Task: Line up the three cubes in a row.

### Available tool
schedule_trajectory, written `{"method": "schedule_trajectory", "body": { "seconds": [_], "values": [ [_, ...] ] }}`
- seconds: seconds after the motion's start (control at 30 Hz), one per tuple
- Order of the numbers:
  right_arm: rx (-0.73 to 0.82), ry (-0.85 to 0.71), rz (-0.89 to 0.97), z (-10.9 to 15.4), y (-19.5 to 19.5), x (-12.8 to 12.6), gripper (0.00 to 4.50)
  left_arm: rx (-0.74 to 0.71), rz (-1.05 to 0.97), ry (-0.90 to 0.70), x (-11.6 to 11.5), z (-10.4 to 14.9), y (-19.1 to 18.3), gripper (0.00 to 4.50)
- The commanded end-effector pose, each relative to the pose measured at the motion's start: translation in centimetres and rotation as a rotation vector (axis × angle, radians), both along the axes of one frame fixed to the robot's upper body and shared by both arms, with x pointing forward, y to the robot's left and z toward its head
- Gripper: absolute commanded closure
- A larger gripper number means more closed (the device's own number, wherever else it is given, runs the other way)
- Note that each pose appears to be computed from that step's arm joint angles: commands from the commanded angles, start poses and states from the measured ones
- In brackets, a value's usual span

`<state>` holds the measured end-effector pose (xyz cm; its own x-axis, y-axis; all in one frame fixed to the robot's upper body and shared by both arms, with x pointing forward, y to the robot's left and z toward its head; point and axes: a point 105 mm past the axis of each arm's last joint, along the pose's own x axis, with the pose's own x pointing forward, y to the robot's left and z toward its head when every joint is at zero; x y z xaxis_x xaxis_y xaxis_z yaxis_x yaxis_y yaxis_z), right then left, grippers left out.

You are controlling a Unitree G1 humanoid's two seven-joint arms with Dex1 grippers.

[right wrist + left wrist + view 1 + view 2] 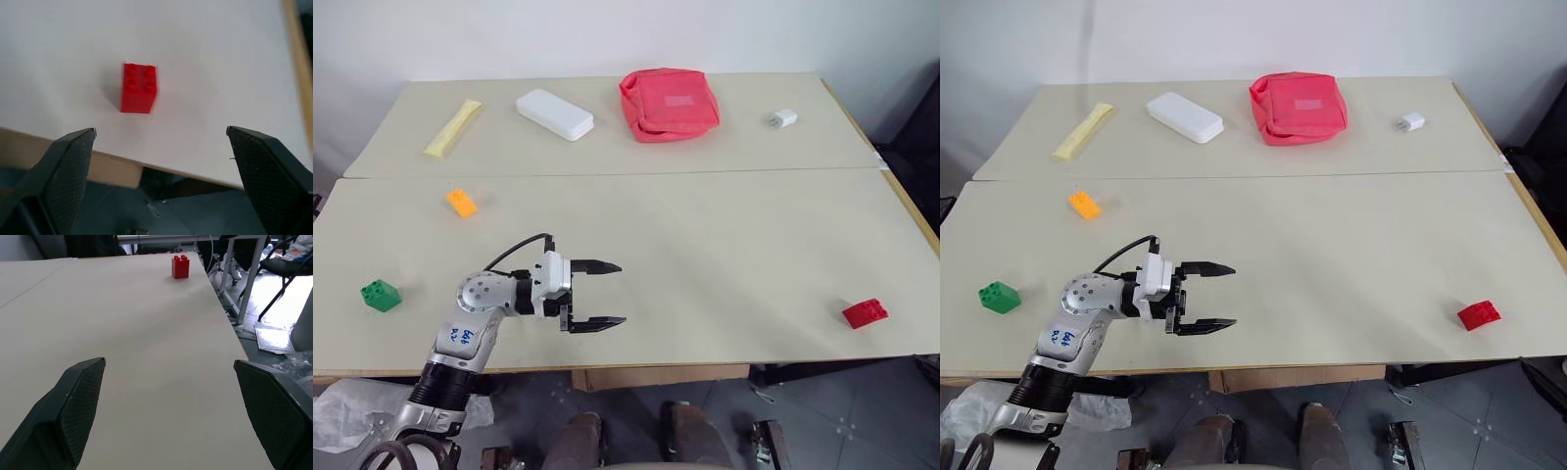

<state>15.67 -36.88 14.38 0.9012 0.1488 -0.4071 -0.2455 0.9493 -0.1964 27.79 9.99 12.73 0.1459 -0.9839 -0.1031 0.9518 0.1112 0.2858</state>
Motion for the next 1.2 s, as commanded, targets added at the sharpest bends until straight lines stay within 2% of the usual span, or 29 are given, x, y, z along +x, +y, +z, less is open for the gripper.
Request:
{"method": "schedule_trajectory", "body": {
  "seconds": [0.03,0.2,0.5,0.6,0.83,0.87,1.0,1.1,1.2],
  "values": [
    [0.013,0.052,0.019,-0.3,0.3,1.6,0.00,-0.015,0.020,-0.047,-0.1,0.6,-0.1,0.04],
    [-0.015,0.118,0.007,-1.5,-0.5,3.4,0.00,-0.012,0.042,-0.042,-0.7,0.3,0.2,0.04],
    [-0.020,0.143,0.016,-3.2,-0.8,6.2,0.00,-0.016,0.072,-0.041,-1.0,0.2,0.3,0.04],
    [-0.002,0.127,0.033,-3.3,-0.5,6.8,0.62,-0.017,0.083,-0.047,-0.9,0.3,0.4,0.00],
    [-0.009,0.122,0.104,-3.4,0.4,7.7,2.99,-0.004,0.117,-0.050,-0.6,0.0,1.2,0.00],
    [-0.030,0.115,0.139,-3.1,0.8,8.0,2.99,-0.001,0.124,-0.050,-0.6,0.0,1.4,0.00],
    [-0.208,0.111,0.493,-1.4,5.9,9.7,2.99,0.007,0.183,-0.039,-0.2,-0.5,2.8,0.00],
    [-0.162,0.031,0.756,0.6,12.6,12.5,2.99,-0.001,0.243,0.030,-0.6,-1.9,4.6,0.00],
    [-0.148,-0.003,0.943,1.7,17.7,14.3,2.99,-0.027,0.291,0.036,-1.1,-1.8,5.2,0.00]
  ]
}}
